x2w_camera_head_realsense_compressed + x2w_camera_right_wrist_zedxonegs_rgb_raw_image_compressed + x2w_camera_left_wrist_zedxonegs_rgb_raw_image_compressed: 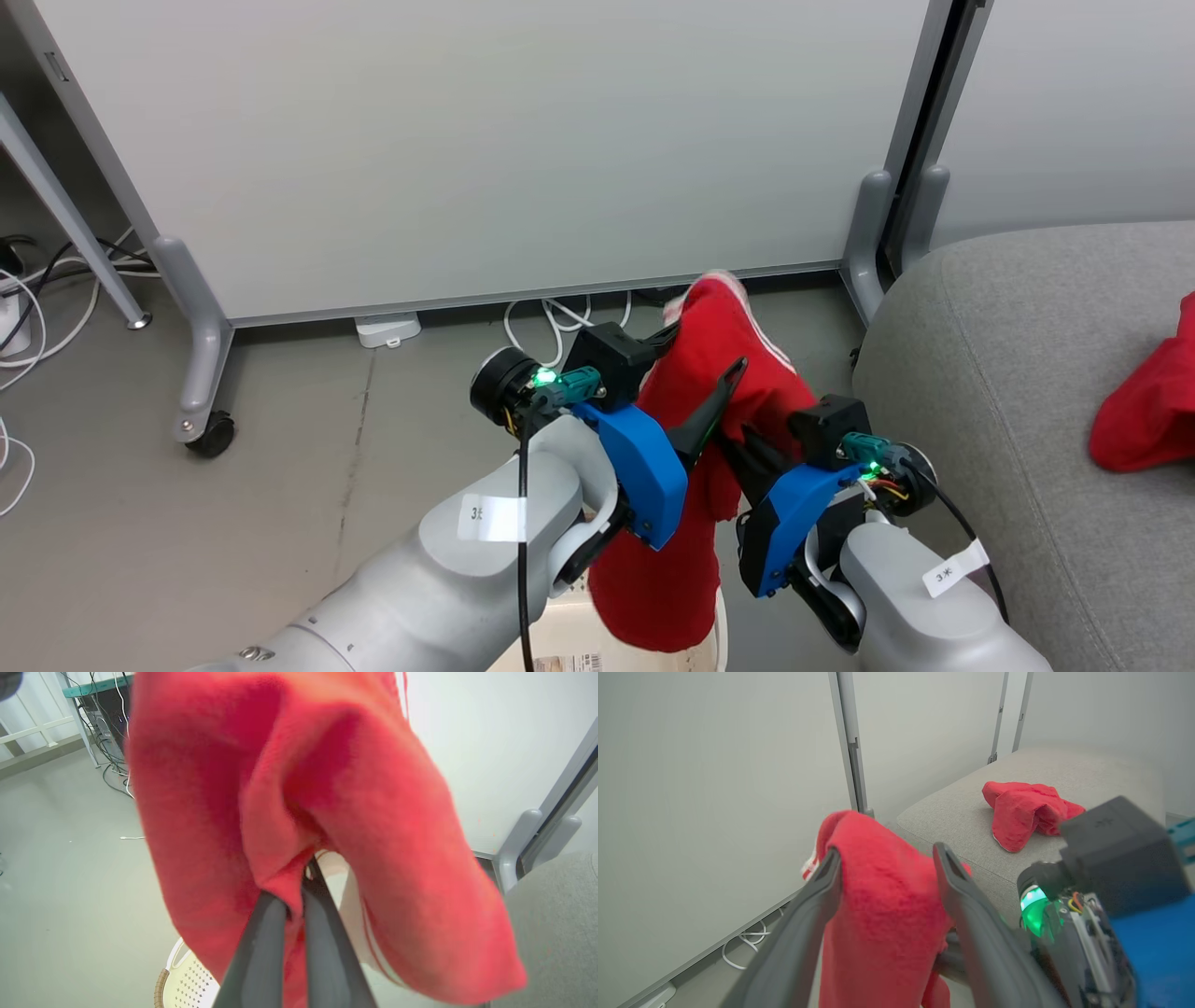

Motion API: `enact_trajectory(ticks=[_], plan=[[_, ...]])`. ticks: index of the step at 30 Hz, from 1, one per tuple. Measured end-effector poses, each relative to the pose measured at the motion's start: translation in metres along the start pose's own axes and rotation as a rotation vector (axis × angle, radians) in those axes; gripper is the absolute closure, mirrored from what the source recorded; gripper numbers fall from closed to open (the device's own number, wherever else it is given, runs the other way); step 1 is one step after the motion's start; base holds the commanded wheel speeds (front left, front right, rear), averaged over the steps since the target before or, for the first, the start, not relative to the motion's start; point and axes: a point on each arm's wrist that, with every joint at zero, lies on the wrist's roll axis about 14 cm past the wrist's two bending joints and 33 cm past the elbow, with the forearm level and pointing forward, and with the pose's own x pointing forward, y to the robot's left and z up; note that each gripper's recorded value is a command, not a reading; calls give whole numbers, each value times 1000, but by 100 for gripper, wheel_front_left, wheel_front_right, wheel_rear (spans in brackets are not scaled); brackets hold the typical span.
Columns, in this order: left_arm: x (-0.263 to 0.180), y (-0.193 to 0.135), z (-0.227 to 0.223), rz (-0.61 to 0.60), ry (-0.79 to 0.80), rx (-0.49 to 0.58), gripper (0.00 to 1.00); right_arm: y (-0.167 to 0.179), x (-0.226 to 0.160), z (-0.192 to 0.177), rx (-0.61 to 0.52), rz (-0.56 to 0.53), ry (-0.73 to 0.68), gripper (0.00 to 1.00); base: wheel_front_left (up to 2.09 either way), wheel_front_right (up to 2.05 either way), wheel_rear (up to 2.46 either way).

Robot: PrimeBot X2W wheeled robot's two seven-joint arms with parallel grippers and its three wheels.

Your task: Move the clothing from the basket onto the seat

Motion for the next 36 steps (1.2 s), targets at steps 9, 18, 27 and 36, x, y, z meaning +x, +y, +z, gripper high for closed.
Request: enact_trajectory(ticks=[9,18,27,36], plan=[[-5,10,2,47,-29,-2,0,0,3,1,8,0,-6,100,0,0,0],[-29,17,1,105,-122,-44,0,-1,5,-1,12,-1,-9,100,0,0,0],[-68,33,-27,217,-135,-99,0,-2,4,-3,12,0,-14,100,0,0,0],[-97,53,-42,319,-135,-99,0,-1,3,-4,15,0,-17,100,0,0,0]])
